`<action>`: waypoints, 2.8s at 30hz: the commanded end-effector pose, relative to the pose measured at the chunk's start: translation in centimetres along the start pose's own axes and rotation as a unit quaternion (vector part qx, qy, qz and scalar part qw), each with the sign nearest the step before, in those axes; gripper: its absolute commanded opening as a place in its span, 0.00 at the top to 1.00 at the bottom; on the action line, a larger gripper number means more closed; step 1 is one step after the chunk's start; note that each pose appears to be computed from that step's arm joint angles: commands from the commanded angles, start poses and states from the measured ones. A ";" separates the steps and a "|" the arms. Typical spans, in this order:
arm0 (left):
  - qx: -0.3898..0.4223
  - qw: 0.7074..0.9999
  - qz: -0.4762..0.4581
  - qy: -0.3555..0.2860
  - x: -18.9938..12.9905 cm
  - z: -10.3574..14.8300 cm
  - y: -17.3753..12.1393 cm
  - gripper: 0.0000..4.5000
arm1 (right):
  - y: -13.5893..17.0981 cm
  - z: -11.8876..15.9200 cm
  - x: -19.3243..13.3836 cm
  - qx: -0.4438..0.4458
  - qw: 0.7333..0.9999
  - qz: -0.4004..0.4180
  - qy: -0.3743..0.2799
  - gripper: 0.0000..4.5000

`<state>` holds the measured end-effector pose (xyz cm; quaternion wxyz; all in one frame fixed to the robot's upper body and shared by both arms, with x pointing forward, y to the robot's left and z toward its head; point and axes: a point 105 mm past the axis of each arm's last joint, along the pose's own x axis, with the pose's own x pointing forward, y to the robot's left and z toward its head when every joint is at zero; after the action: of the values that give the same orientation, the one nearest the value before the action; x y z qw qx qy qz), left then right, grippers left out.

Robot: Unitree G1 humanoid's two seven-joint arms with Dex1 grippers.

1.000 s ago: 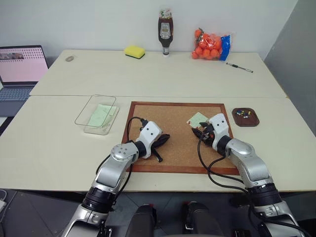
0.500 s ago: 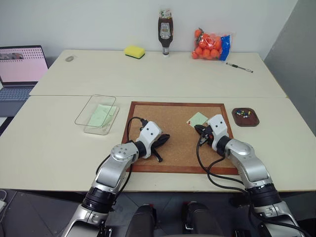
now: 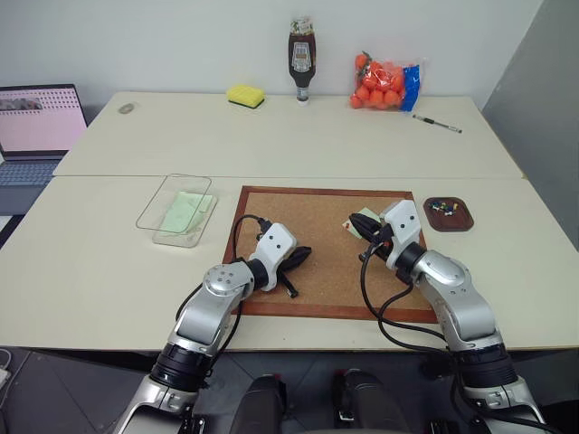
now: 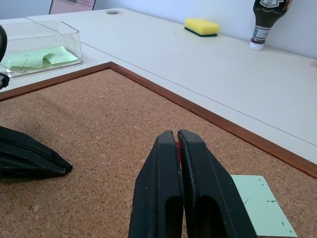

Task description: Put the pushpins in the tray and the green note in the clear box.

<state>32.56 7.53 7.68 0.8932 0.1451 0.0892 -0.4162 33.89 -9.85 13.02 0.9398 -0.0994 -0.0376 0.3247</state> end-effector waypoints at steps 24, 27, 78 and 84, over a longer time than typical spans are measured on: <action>-0.002 1.000 -0.009 0.010 0.2 -0.6 -1.0 1.00 | -19.0 -3.4 -7.5 -0.016 0.928 -0.335 0.160 0.99; -0.002 1.000 -0.009 0.011 0.1 -0.6 -1.0 1.00 | -19.1 -3.6 -7.5 -0.005 0.927 -0.339 0.162 0.90; 0.002 1.000 -0.003 0.011 0.0 -0.6 -0.6 1.00 | -0.8 -2.6 4.0 -0.008 0.997 0.025 0.079 0.57; 0.000 1.000 -0.002 0.012 -0.1 -0.7 -0.7 1.00 | -1.1 -2.7 3.9 0.003 0.997 0.016 0.077 0.86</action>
<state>32.39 7.55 7.63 0.8947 0.1458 0.0878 -0.4129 37.70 -8.95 9.24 0.9332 -0.1238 0.0638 0.3313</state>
